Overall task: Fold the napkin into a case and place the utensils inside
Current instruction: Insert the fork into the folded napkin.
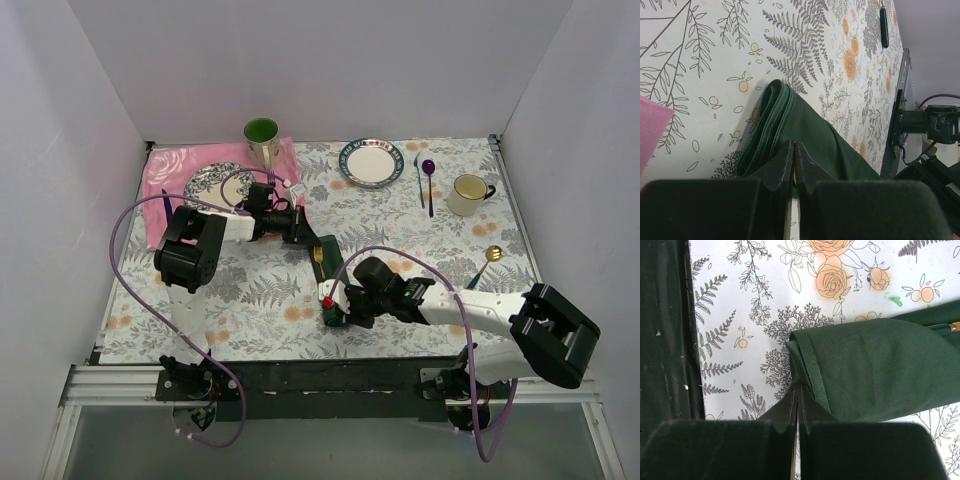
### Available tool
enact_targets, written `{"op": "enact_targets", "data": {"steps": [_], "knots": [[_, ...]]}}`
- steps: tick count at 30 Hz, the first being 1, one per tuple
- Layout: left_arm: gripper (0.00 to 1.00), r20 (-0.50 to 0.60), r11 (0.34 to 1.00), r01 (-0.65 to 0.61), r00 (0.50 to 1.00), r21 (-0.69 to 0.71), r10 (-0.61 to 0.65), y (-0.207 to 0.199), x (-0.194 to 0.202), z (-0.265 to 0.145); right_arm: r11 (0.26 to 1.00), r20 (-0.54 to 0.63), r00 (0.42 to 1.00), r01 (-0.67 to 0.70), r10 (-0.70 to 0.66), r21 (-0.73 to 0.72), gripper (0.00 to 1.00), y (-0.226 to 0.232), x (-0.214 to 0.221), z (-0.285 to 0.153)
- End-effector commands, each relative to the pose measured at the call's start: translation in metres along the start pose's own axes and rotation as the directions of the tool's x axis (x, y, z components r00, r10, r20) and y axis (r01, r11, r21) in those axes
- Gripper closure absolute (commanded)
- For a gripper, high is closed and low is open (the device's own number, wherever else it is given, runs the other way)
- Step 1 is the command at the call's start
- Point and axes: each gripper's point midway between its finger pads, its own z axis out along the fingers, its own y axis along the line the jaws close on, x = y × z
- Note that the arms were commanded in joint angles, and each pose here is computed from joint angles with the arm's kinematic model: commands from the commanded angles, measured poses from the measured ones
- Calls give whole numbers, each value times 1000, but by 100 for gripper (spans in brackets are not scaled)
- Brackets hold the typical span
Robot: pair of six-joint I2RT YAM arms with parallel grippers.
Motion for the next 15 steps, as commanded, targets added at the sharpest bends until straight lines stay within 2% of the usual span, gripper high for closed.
{"op": "enact_targets", "data": {"steps": [1, 15], "knots": [[100, 30, 997, -67, 997, 38, 66, -31, -14, -10, 1000, 8, 1000, 18, -18, 12, 99, -2, 0, 3], [100, 9, 998, -44, 999, 42, 44, -35, -2, -7, 1000, 1, 1000, 11, -11, 25, 99, -5, 0, 2]]}}
